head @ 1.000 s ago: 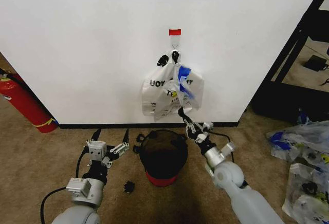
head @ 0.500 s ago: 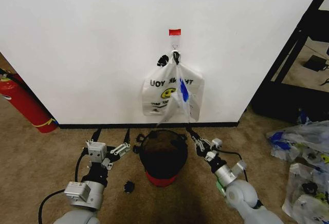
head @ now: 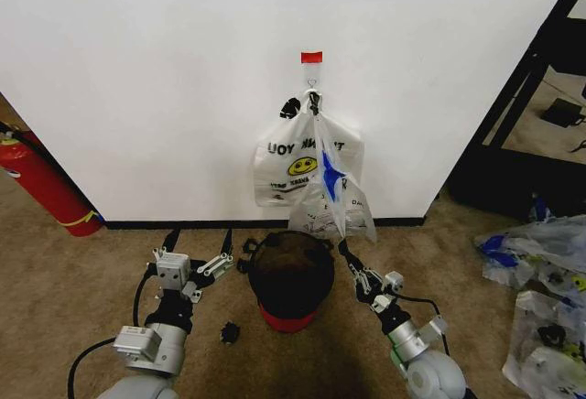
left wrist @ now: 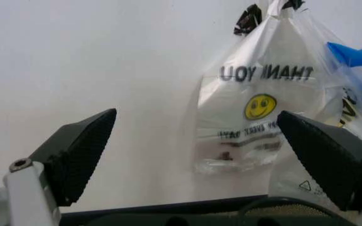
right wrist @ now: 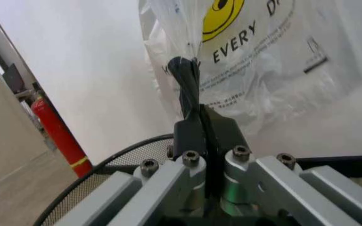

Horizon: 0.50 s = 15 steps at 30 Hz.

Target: Pick up the garbage bag from the wall and place it over the trash bin.

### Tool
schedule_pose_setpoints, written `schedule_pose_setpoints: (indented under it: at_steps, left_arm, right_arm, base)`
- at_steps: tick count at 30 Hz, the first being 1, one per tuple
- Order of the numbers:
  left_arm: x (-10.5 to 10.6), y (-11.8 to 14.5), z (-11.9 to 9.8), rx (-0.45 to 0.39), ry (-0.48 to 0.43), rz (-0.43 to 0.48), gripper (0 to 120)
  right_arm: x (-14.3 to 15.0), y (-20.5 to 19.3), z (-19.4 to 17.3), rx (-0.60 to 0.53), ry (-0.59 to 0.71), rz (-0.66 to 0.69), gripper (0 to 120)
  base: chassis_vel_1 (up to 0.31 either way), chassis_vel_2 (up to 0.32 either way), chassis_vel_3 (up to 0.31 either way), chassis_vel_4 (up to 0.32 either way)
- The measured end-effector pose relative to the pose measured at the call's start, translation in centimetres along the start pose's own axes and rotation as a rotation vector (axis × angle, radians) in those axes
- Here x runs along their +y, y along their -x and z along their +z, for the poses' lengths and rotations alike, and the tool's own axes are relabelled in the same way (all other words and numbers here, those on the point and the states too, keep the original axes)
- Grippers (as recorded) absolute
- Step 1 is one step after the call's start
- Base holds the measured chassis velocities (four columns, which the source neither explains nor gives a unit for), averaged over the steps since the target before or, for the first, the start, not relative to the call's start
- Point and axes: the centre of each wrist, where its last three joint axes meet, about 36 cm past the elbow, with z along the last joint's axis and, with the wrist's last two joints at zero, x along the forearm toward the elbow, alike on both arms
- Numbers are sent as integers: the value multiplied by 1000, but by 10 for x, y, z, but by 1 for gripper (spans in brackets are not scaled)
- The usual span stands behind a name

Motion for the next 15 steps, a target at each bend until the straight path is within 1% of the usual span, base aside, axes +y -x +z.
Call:
schedule_pose_setpoints:
  at_steps: [9,15]
  left_arm:
    - [0,1,-2,-7,5,4,100]
    - [2,3,-3,-13,11,9,100]
  right_arm:
    - [-3,-7,8,-19,-35,1,0]
    - [1,-15,20,-27,-37,19,0]
  base:
    - [0,0,0,0]
    - [0,0,0,0]
